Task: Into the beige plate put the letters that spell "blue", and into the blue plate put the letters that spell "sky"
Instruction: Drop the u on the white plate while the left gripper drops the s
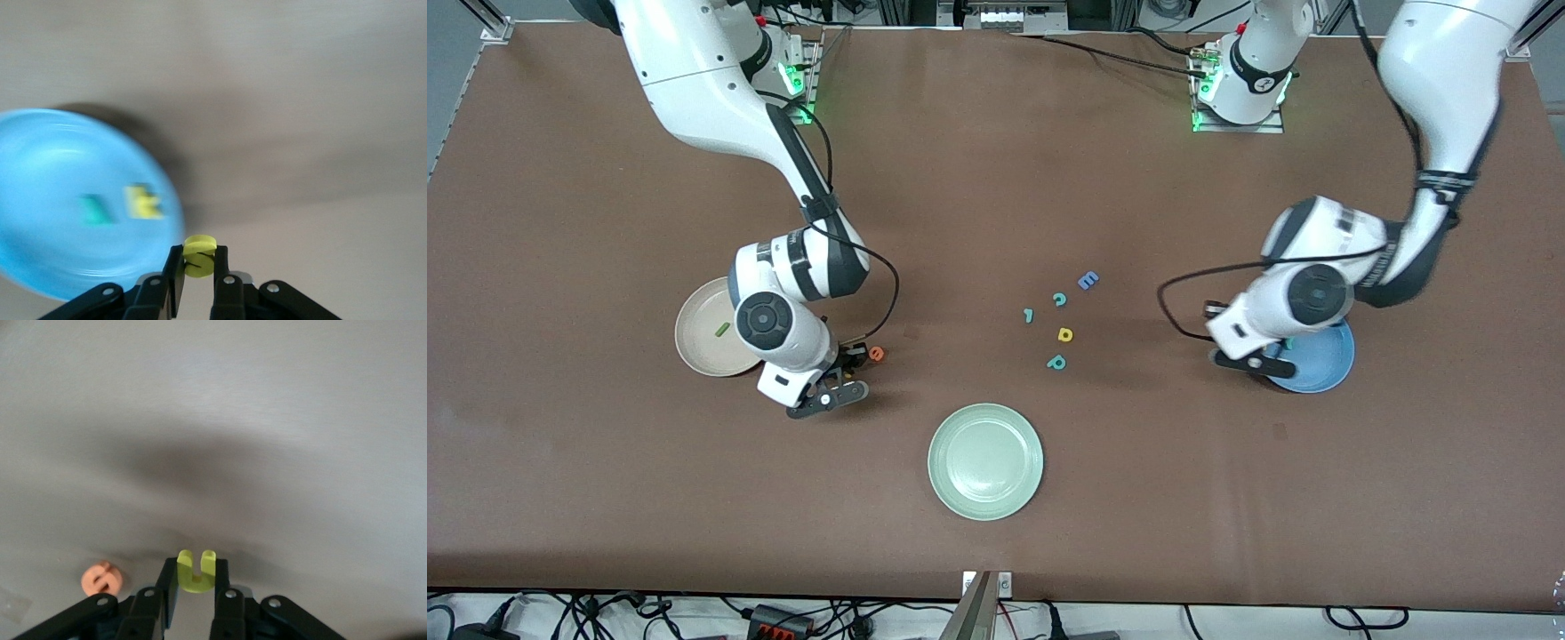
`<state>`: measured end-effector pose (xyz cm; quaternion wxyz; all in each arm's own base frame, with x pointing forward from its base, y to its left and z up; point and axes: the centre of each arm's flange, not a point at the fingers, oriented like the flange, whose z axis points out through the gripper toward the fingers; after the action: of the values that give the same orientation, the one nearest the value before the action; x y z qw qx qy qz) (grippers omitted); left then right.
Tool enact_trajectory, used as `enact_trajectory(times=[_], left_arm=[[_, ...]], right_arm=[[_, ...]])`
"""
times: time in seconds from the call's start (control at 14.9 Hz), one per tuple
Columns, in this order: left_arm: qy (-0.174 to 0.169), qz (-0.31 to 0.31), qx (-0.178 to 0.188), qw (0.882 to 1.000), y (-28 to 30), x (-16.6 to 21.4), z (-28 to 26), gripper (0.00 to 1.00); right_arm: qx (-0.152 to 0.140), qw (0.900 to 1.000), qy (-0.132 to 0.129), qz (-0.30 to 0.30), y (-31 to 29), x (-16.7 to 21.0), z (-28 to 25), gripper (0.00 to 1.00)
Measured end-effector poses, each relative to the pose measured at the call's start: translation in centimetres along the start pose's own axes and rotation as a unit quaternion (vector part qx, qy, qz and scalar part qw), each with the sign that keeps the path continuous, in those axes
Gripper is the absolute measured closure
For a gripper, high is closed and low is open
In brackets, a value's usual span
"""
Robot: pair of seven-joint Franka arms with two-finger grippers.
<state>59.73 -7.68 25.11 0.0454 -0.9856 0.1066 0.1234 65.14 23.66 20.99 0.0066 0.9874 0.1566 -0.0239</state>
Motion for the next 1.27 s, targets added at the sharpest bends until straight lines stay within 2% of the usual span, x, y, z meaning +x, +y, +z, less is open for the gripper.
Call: enact_trajectory(times=[0.2,0.4,0.47,0.74,0.94,1.0,1.14,1.21,1.27], left_arm=[[-0.017,0.017,0.004,1.0,-7.8,-0.9,2.9,0.78],[-0.035,0.015,-0.001,0.999,-11.1,-1.5,6.0,0.78],[-0.04,0.014,-0.005,0.999,-11.3,-1.5,6.7,0.74],[-0.038,0.025,-0.009,0.999,-10.1,-1.1,6.7,0.39],[-0.027,0.029,-0.006,0.999,-9.6,-0.6,5.3,0.15],[-0.023,0.03,-0.004,0.999,-9.4,-0.4,4.3,0.02],[-0.024,0.033,0.002,0.999,-8.8,0.3,0.8,0.0],[-0.023,0.032,0.004,0.999,-8.5,0.7,-1.7,0.0],[-0.021,0.03,0.005,0.999,-8.1,1.0,-4.5,0.0]], right_arm=[[0.008,0.999,-0.03,0.035,4.8,-1.2,-3.4,0.75],[0.017,0.996,-0.062,0.068,9.1,-5.0,-4.1,0.75],[0.019,0.994,-0.074,0.075,10.0,-6.6,-3.8,0.75],[0.022,0.989,-0.113,0.094,11.5,-11.2,-1.4,0.75],[0.017,0.989,-0.107,0.099,12.1,-12.2,0.6,0.75],[0.016,0.989,-0.104,0.1,12.1,-12.3,1.2,0.75],[0.012,0.99,-0.098,0.1,12.2,-12.2,1.9,0.75],[0.011,0.99,-0.097,0.101,12.3,-12.1,2.1,0.72],[0.011,0.99,-0.094,0.101,12.3,-12.0,1.9,0.63]])
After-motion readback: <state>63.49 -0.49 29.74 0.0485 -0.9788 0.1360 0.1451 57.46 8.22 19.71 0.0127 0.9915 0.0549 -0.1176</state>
